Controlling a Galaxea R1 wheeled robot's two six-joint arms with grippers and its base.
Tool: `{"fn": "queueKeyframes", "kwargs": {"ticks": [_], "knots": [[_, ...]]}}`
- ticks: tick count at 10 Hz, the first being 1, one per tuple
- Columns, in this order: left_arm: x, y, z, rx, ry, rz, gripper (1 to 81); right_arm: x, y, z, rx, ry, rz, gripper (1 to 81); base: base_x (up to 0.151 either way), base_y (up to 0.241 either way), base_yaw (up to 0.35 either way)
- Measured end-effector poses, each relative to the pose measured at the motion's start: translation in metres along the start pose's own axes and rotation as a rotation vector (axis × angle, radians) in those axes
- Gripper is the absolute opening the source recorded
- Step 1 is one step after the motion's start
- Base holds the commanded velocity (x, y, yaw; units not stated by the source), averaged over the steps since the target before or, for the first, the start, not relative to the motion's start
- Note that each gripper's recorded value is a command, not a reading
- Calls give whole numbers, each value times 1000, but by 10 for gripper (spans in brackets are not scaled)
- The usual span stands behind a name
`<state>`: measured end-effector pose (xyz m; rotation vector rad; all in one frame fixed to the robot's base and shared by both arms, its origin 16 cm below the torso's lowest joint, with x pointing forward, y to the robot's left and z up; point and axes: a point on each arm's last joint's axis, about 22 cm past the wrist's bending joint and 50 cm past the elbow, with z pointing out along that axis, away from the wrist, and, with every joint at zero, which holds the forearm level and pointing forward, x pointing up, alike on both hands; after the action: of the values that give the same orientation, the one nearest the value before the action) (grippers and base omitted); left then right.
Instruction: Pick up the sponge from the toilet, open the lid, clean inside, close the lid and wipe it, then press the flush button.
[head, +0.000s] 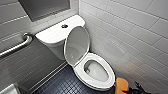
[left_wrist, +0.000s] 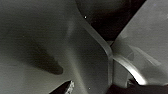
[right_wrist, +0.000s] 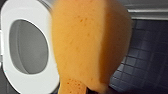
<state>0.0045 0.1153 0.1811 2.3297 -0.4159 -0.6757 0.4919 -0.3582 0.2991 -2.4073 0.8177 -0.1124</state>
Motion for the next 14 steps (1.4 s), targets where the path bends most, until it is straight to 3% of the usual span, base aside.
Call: {"fn": "queueKeyframes", "kwargs": {"ticks": [1,3,5,6,9,11,14], "knots": [[0,0,0,0,0,2,811,-32,22,-17,-27,-40,33,10,0,0,0],[0,0,0,1,0,11,811,-55,12,-38,15,-45,58,10,0,0,0],[0,0,0,2,-1,16,811,-92,-1,-60,49,-91,81,10,0,0,0],[0,0,0,2,-1,18,811,-102,-8,-70,60,-108,61,10,0,0,0],[0,1,1,2,0,27,811,-100,-63,-74,152,-138,-69,10,0,0,0],[0,0,1,3,0,26,811,-58,-110,-67,195,-116,-196,10,0,0,0],[-1,1,1,3,1,25,811,-7,-159,-32,183,-126,-361,10,0,0,0]]}}
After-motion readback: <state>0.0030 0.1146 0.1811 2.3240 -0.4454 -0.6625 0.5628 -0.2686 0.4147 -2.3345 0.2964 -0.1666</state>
